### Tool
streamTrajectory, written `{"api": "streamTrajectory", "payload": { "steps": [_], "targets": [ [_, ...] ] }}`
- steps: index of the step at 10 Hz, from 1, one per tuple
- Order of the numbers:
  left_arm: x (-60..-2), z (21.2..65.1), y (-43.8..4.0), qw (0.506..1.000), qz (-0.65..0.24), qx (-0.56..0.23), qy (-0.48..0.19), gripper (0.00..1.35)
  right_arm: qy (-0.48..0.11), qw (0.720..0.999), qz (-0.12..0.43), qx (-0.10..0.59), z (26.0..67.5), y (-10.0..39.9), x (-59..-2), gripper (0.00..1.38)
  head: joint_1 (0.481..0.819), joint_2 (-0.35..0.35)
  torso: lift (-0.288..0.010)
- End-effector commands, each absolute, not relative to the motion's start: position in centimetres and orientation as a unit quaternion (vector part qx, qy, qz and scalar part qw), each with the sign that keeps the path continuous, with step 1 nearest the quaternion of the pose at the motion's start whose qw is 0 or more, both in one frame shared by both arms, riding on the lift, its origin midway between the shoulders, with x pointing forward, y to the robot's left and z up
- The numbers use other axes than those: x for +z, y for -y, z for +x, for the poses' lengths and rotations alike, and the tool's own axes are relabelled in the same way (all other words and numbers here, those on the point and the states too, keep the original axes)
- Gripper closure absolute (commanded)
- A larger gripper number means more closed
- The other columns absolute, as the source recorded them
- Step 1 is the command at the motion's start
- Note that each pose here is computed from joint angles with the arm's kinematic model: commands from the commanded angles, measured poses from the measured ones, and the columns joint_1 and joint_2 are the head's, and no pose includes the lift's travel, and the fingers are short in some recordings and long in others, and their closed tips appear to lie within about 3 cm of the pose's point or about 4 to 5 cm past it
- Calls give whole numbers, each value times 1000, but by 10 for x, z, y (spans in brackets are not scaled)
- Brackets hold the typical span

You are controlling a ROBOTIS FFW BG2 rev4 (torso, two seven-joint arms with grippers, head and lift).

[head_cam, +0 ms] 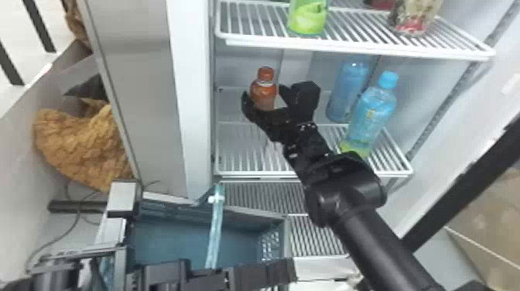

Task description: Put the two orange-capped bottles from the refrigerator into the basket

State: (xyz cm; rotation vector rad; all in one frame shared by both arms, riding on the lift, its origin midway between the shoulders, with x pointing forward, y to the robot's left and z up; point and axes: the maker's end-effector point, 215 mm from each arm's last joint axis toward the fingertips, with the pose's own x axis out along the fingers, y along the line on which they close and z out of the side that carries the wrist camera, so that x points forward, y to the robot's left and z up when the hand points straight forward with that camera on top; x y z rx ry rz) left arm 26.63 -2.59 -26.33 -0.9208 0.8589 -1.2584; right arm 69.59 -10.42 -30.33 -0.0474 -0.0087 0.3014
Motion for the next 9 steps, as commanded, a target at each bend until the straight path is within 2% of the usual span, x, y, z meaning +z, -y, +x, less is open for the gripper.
{"api": "streamTrajectory", "payload": {
  "steps": [1, 2, 3, 6, 9],
  "targets": [
    [-263, 267, 27, 628, -403, -550, -375, 1139, -6, 988, -22, 152, 699, 104, -310, 536, 695, -150, -288],
    [-263, 268, 26, 629, -403, -549, -375, 1139, -7, 988, -22, 154, 699, 102, -311, 895, 695, -149, -288],
    [-264, 267, 26, 628, -404, -549, -375, 1139, -3, 988, -21, 155, 697, 101, -308, 958, 695, -148, -288],
    [-263, 266, 26, 627, -402, -551, -376, 1139, 24, 987, -11, 160, 689, 95, -292, 952, 695, -144, -288],
    [-265, 264, 25, 626, -406, -549, -377, 1139, 50, 985, -1, 164, 651, 96, -278, 932, 695, -139, -288]
  ]
}}
